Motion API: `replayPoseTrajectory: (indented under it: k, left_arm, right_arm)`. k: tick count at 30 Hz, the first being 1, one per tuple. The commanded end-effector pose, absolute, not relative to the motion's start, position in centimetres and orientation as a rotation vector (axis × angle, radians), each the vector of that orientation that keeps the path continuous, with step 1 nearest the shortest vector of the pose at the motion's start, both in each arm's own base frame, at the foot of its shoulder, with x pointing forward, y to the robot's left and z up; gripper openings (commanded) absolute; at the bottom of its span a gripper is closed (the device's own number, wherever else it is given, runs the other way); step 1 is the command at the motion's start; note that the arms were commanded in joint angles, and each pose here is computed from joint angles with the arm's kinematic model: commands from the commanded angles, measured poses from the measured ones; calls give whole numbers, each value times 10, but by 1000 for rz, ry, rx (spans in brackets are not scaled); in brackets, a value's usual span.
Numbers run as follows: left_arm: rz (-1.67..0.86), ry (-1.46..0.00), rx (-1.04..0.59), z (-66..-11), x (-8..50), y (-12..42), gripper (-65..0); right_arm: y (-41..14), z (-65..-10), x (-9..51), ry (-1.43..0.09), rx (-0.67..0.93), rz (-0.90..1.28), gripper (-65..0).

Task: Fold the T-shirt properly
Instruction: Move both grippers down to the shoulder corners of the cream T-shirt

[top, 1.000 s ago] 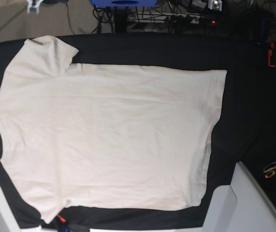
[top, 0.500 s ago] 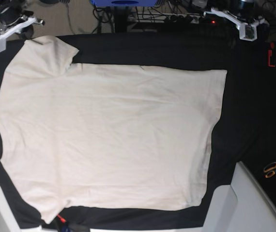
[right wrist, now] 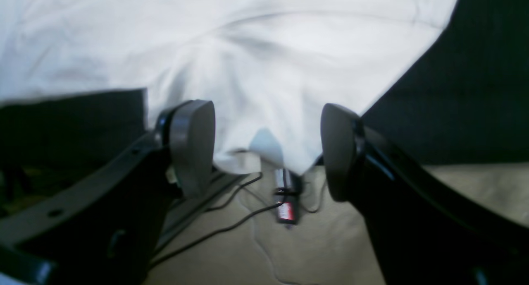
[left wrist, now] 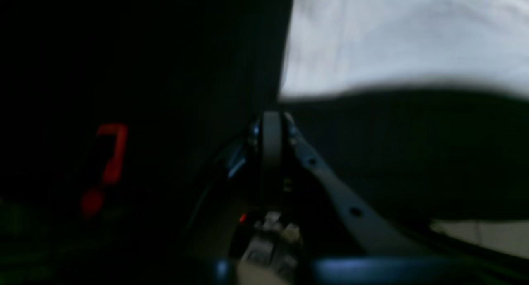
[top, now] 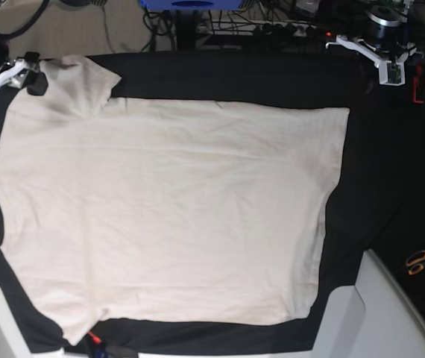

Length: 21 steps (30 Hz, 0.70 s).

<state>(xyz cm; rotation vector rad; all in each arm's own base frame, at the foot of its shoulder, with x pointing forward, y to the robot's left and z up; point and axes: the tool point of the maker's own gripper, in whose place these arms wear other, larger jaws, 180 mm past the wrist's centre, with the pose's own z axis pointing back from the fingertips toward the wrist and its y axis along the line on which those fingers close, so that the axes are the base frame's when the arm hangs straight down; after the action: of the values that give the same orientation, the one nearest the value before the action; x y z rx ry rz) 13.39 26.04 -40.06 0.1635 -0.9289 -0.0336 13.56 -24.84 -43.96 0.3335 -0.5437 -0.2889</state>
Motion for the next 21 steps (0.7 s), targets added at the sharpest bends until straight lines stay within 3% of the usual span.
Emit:
replayPoseTrajectory:
  k: [1,6,10,21]
  left_arm:
    - [-28,-944,112,-396,133,254,-650]
    - [176,-1022,-71,-379,138,265,-650]
    - [242,-1028,-32,-377,133,292,-650]
    - [252,-1026,-35,-379,131,292,-650]
  right_arm:
    - [-258,-441,135,-552,330,-320,-267]
    - [-277,-458,128,-520,341,-404,-266]
    - [-283,-468,125,-491,358,-429,-266]
    - [-271,-483,122,-447,408,-459,-267]
